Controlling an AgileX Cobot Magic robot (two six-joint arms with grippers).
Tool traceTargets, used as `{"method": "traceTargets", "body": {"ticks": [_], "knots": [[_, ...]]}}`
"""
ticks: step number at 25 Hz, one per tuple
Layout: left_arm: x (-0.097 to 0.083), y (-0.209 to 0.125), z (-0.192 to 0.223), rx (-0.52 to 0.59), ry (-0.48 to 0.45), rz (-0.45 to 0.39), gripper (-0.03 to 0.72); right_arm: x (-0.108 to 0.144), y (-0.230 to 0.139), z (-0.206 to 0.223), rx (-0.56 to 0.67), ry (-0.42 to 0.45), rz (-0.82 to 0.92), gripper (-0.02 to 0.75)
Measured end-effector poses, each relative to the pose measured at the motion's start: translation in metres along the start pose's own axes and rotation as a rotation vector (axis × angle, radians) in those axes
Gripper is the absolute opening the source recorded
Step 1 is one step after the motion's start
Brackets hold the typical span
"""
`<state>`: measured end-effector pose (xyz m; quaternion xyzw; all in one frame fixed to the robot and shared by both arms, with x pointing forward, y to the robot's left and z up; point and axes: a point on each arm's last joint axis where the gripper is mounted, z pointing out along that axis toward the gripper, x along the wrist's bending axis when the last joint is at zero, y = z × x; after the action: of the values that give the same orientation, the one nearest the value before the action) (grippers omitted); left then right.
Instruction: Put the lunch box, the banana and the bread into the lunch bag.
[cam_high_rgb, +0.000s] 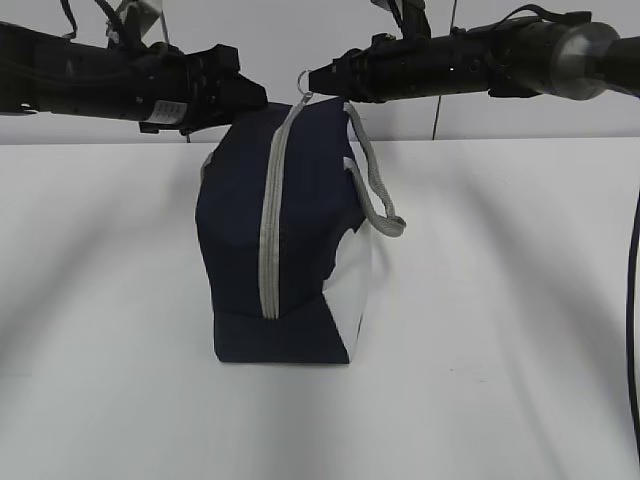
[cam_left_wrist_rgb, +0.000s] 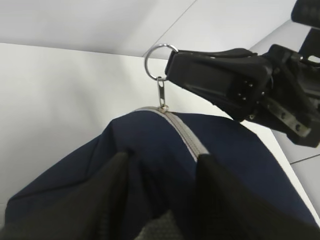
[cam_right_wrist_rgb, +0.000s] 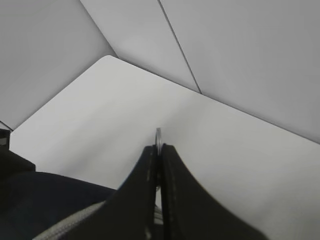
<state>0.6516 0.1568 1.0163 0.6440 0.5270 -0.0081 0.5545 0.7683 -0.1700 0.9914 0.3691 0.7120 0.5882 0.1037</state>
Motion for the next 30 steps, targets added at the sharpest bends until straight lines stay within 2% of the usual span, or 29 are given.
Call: {"method": "traceTargets", "body": {"ticks": [5, 25, 28, 30], "knots": [[0.0008, 0.0003, 0.0002, -0.005, 0.012, 0.0, 0.245, -0.0002, 0.0, 0.0, 0.0, -0.002, 0.0, -0.016], [0.0021, -0.0039, 0.004, 0.017, -0.011, -0.007, 0.233, -0.0002, 0.0, 0.0, 0.0, -0.002, 0.0, -0.016], [0.0025, -0.006, 0.0065, 0.024, -0.013, -0.011, 0.171, -0.0002, 0.0, 0.0, 0.0, -0.002, 0.0, -0.016], [0.0012, -0.0063, 0.0072, 0.026, -0.017, -0.009, 0.078, -0.0002, 0.0, 0.0, 0.0, -0.002, 0.0, -0.016]]}}
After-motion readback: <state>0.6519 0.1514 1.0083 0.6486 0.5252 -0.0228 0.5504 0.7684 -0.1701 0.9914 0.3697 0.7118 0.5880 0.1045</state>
